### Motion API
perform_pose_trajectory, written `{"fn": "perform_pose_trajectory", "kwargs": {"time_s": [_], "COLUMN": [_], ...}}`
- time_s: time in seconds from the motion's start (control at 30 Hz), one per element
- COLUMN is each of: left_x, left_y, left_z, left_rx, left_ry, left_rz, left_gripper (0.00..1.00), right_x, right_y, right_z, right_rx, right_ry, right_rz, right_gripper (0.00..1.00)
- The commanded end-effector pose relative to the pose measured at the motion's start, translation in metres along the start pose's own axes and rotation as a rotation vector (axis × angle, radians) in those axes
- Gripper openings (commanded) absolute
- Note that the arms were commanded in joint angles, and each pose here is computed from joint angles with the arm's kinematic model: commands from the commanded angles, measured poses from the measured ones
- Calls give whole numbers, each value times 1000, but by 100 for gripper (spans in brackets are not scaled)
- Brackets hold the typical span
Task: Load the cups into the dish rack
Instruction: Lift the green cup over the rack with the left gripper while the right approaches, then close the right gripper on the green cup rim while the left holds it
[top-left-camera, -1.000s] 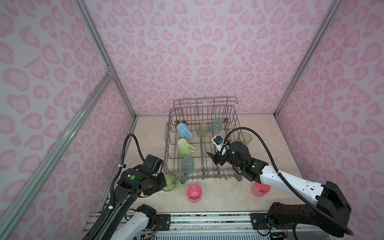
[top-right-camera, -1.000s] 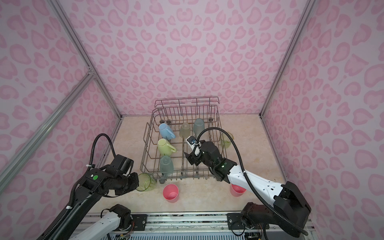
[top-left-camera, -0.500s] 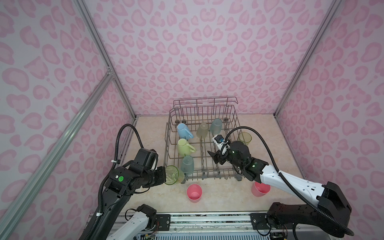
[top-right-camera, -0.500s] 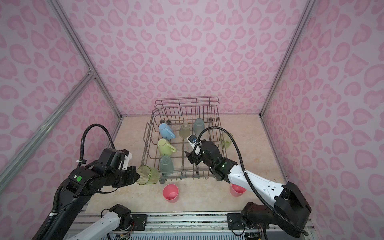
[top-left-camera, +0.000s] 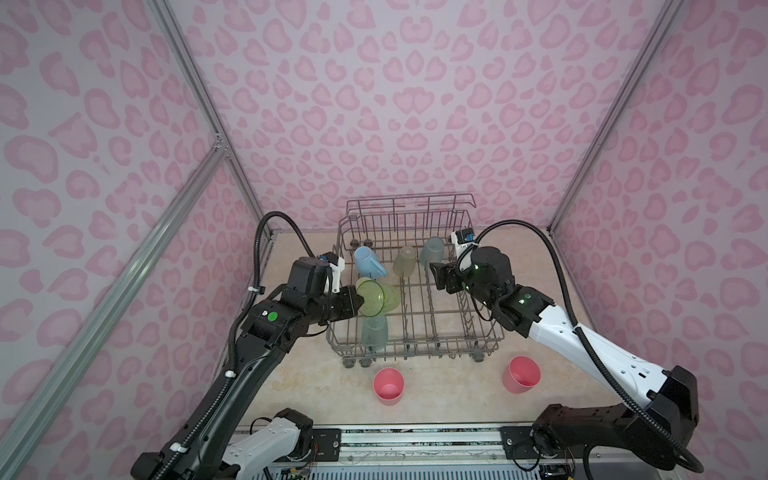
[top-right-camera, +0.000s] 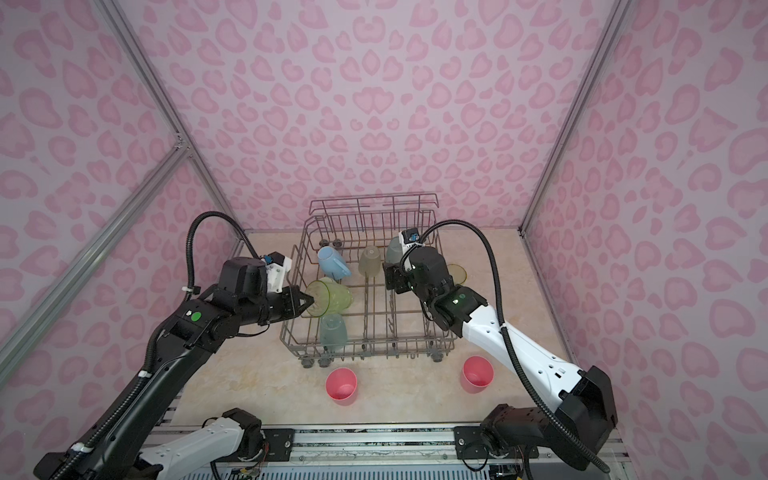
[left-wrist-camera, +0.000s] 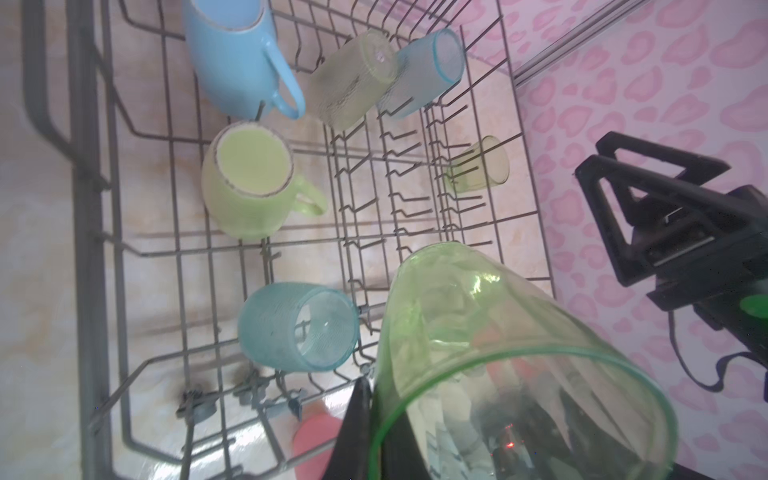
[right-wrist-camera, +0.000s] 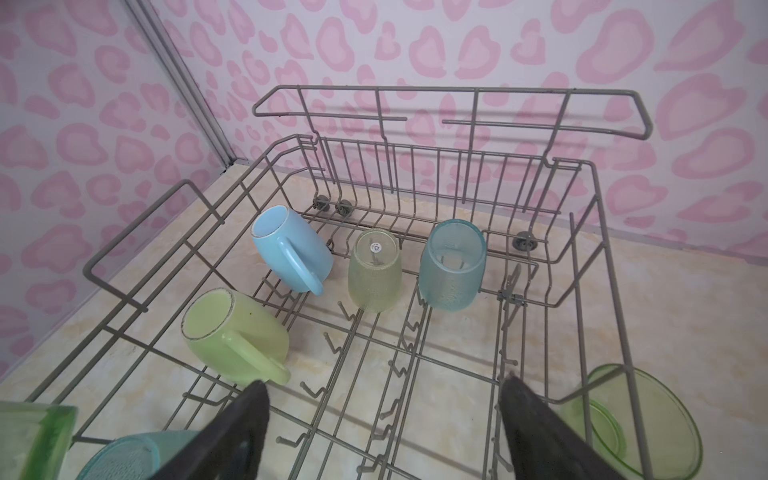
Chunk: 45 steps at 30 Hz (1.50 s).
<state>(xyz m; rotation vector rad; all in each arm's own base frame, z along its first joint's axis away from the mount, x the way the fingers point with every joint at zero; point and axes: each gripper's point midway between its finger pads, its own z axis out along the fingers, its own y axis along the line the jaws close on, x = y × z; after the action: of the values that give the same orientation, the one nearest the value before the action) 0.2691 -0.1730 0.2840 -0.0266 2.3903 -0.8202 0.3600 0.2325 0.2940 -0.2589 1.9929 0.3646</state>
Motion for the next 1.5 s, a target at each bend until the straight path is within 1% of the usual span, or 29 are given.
{"fn": "perform_pose_trajectory", "kwargs": {"time_s": [0.0,0.07,0.17,0.23,0.3,0.43,0.47,0.6,0.7,0.9,1.17,1.3,1.47], "left_x": [-44,-56,-72,-80,-95,-116,-120,-136,-144,-154,-163,-170,-172], "left_y": [-38,-47,-57,-58,-69,-76,-80,-86,-91,-102,-120,-131,-136], "left_z": [6,15,30,42,45,58,60,69,76,91,110,115,120], "left_rx": [143,175,216,219,252,282,302,334,359,422,533,590,623], "left_ry": [-116,-126,-152,-161,-195,-260,-273,-348,-371,-371,-348,-351,-348], "left_rz": [92,108,130,140,171,195,208,234,254,297,331,347,350], "left_gripper": [3,3,3,3,3,3,3,3,3,3,3,3,3], "right_x": [15,9,3,0,-7,-22,-25,-42,-57,-82,-109,-115,-115], "right_y": [-16,-22,-34,-40,-44,-56,-60,-65,-60,-48,-46,-45,-42], "right_z": [-2,-1,3,7,10,17,21,32,40,45,47,46,47], "right_rx": [84,99,89,60,19,-41,-55,-185,-285,-420,-546,-570,-578], "right_ry": [93,101,116,126,127,120,115,86,91,76,14,7,11], "right_rz": [81,139,265,350,426,566,618,853,965,1089,1269,1298,1321], "right_gripper": [86,86,84,84,84,83,84,83,83,83,83,84,87]}}
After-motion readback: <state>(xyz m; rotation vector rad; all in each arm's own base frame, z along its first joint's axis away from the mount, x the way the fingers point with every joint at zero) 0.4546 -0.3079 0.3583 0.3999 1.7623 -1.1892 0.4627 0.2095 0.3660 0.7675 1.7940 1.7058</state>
